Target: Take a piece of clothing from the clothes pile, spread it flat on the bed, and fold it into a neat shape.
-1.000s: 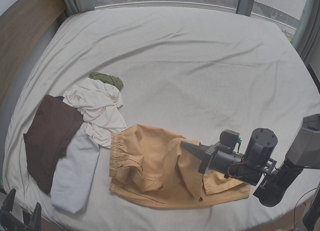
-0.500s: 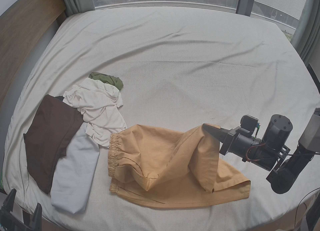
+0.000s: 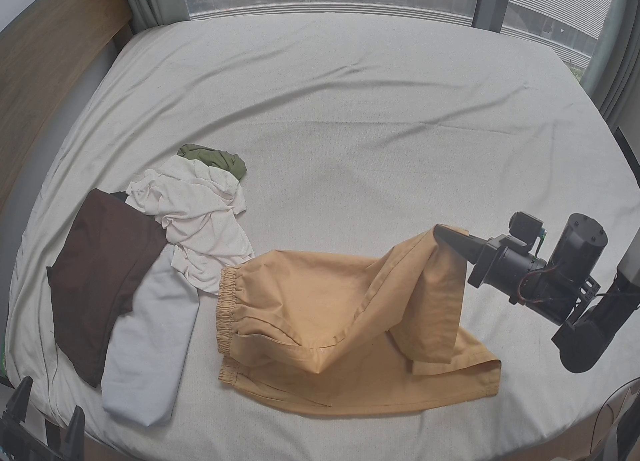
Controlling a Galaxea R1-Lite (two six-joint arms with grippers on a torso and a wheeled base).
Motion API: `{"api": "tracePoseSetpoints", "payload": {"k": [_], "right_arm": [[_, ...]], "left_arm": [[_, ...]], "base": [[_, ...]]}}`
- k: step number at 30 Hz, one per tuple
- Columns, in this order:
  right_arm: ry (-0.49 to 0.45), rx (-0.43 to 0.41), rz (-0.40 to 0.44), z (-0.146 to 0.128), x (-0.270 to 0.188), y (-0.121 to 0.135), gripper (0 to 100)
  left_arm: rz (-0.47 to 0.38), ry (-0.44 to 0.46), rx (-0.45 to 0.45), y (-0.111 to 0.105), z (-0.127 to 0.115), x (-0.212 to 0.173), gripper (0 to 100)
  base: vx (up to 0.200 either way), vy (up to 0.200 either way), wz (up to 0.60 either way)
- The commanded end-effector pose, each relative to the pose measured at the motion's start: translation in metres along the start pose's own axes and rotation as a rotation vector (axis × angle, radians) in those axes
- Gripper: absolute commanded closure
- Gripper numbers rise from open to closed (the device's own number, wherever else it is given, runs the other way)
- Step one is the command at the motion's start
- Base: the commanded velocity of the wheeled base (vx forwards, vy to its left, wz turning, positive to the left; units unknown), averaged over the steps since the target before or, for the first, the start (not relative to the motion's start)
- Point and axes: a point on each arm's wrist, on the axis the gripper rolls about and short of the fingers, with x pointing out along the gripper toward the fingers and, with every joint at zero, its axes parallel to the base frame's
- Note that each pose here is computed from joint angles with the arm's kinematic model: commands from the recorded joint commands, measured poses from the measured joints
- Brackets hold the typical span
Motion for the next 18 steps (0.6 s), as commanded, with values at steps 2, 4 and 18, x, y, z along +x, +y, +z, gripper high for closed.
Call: {"api": "tracePoseSetpoints", "payload": {"k": [2, 4, 18], "right_arm": [[-0.036, -0.014, -0.019, 0.012, -0.007, -0.005, 100], [-0.042, -0.017, -0.023, 0.013, -0.008, -0.006, 100], [-0.046, -0.019, -0.033, 0.017, -0.013, -0.015, 100]], "left_arm": [[-0.003, 0.0, 0.017, 0.0, -0.005, 0.0, 0], [-0.006, -0.002, 0.022, 0.0, -0.005, 0.0, 0], [-0.015, -0.009, 0.028, 0.0, -0.004, 0.0, 0]], "base": [[0.0, 0.0, 0.0], [0.0, 0.0, 0.0], [0.0, 0.0, 0.0]]}}
